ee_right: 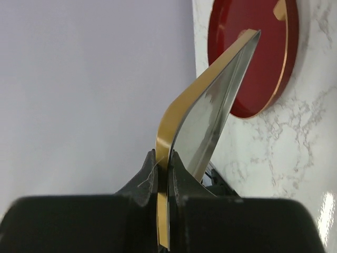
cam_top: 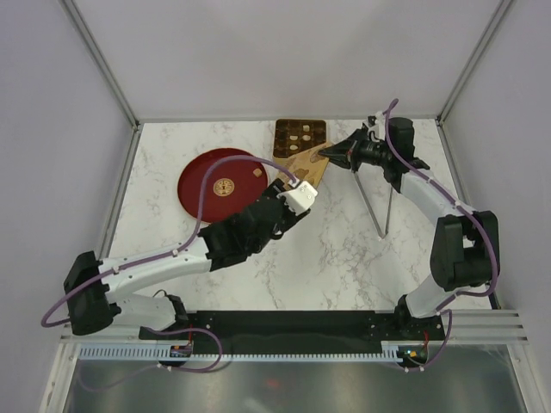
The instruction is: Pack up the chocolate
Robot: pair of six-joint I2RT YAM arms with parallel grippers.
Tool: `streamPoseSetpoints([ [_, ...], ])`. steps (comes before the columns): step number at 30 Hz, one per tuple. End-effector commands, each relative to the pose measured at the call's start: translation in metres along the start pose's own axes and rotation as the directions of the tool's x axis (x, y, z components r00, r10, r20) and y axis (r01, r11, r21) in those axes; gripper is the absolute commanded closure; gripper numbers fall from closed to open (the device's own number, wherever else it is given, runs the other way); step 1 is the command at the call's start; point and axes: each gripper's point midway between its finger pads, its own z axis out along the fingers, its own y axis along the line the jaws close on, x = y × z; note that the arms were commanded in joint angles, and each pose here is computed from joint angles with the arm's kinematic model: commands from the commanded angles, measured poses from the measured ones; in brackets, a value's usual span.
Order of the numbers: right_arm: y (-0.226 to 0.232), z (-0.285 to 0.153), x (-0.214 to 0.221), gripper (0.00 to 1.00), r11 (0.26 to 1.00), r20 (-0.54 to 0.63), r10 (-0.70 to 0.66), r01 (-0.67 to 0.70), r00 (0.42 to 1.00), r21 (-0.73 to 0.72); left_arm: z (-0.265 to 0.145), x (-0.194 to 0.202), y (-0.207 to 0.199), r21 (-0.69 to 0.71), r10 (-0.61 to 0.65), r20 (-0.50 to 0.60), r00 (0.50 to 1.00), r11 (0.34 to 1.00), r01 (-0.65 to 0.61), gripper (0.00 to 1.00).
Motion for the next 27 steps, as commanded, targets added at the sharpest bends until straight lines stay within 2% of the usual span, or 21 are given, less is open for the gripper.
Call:
streamPoseSetpoints([
  [1,0.047,-0.008,-0.002,1.0,0.972,0.021,-0.133,0.134,0.991,-0.195,-0.022,-0.028,-0.002,0.111,-0.241,0.045,0.969,0.966,0.235,0.36],
  [3,0.049,-0.008,-0.004,1.0,0.969,0.016,-0.132,0.132,0.991,-0.208,-0.03,-0.034,0.002,0.153,-0.322,0.043,0.946,0.938,0.312,0.33],
  [4,0.054,-0.01,-0.005,1.0,0.961,0.021,-0.154,0.155,0.988,-0.23,-0.031,-0.029,0.004,0.203,-0.369,0.003,0.93,0.91,0.361,0.32],
  [6,0.058,-0.014,-0.008,1.0,0.952,-0.008,-0.149,0.142,0.989,-0.271,-0.038,-0.043,0.019,0.264,-0.512,-0.018,0.859,0.826,0.498,0.24],
  [8,0.073,-0.023,-0.017,1.0,0.921,0.006,-0.207,0.197,0.978,-0.336,-0.041,-0.049,0.046,0.353,-0.644,-0.061,0.763,0.701,0.62,0.13],
  [9,0.074,-0.023,-0.02,1.0,0.923,-0.008,-0.177,0.163,0.984,-0.35,-0.043,-0.059,0.061,0.375,-0.68,-0.052,0.731,0.665,0.646,0.11],
  [10,0.088,-0.029,-0.022,1.0,0.892,0.017,-0.234,0.222,0.972,-0.395,-0.041,-0.057,0.078,0.404,-0.712,-0.078,0.698,0.618,0.675,0.1],
  [11,0.089,-0.028,-0.025,1.0,0.884,0.015,-0.241,0.226,0.97,-0.409,-0.042,-0.07,0.09,0.433,-0.748,-0.092,0.657,0.564,0.703,0.09],
  [13,0.106,-0.033,-0.023,1.0,0.859,-0.007,-0.273,0.24,0.962,-0.452,-0.027,-0.062,0.103,0.46,-0.777,-0.184,0.601,0.472,0.752,0.09],
  [14,0.11,-0.033,-0.023,1.0,0.835,0.001,-0.306,0.269,0.952,-0.48,-0.027,-0.073,0.113,0.478,-0.796,-0.194,0.573,0.434,0.764,0.09],
  [16,0.125,-0.041,-0.017,1.0,0.792,0.005,-0.356,0.304,0.934,-0.529,-0.021,-0.074,0.118,0.516,-0.797,-0.245,0.552,0.375,0.77,0.09],
  [19,0.133,-0.045,-0.017,1.0,0.741,0.03,-0.397,0.339,0.917,-0.579,0.002,-0.069,0.122,0.517,-0.788,-0.309,0.533,0.332,0.789,0.09],
  [24,0.134,-0.046,-0.015,1.0,0.715,-0.004,-0.389,0.299,0.921,-0.632,0.042,-0.039,0.132,0.466,-0.79,-0.387,0.476,0.278,0.84,0.09],
  [27,0.132,-0.043,-0.016,1.0,0.709,-0.008,-0.39,0.295,0.921,-0.64,0.054,-0.033,0.135,0.483,-0.78,-0.411,0.472,0.253,0.838,0.09],
])
